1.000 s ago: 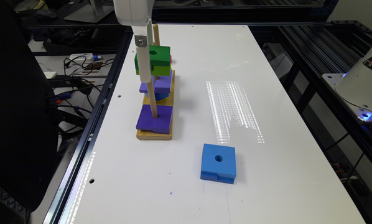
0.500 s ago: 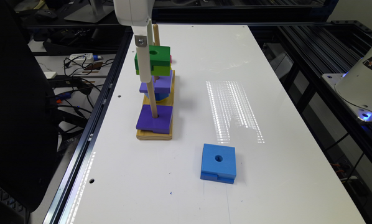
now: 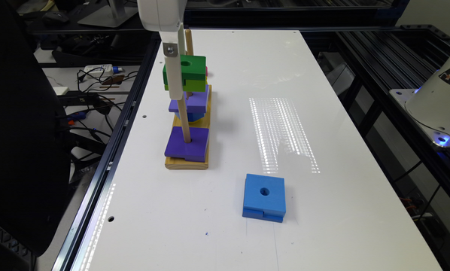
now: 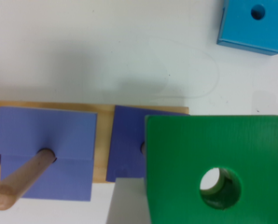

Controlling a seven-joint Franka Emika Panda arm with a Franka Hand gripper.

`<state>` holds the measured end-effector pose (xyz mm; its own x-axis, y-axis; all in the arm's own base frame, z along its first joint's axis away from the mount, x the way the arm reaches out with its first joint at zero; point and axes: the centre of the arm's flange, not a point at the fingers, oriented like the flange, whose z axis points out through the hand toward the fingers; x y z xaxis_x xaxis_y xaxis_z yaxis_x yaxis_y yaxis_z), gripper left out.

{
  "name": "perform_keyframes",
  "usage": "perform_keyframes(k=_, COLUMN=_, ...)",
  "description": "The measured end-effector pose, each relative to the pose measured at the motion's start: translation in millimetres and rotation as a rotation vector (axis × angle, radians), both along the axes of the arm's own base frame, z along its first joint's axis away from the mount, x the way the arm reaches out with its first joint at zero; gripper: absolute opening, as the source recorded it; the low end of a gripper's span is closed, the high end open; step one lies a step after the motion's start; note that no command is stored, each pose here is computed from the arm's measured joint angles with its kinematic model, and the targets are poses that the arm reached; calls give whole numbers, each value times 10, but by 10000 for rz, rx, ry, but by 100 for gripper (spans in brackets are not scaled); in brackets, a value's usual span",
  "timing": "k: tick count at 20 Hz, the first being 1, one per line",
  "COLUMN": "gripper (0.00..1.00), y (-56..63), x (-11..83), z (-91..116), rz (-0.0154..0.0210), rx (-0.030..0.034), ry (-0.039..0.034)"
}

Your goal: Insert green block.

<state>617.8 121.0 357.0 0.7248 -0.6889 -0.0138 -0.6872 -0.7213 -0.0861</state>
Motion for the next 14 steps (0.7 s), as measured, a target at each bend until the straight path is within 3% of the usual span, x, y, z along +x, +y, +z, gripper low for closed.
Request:
perform_keyframes(k=10, gripper=0, y=-4, x=1, z=0, rz=-5, rx=-2, ry=-4)
perform_keyframes(k=14, gripper=0, y=-20, x=5, z=-1, rz=-28, rx=-13, ry=-7)
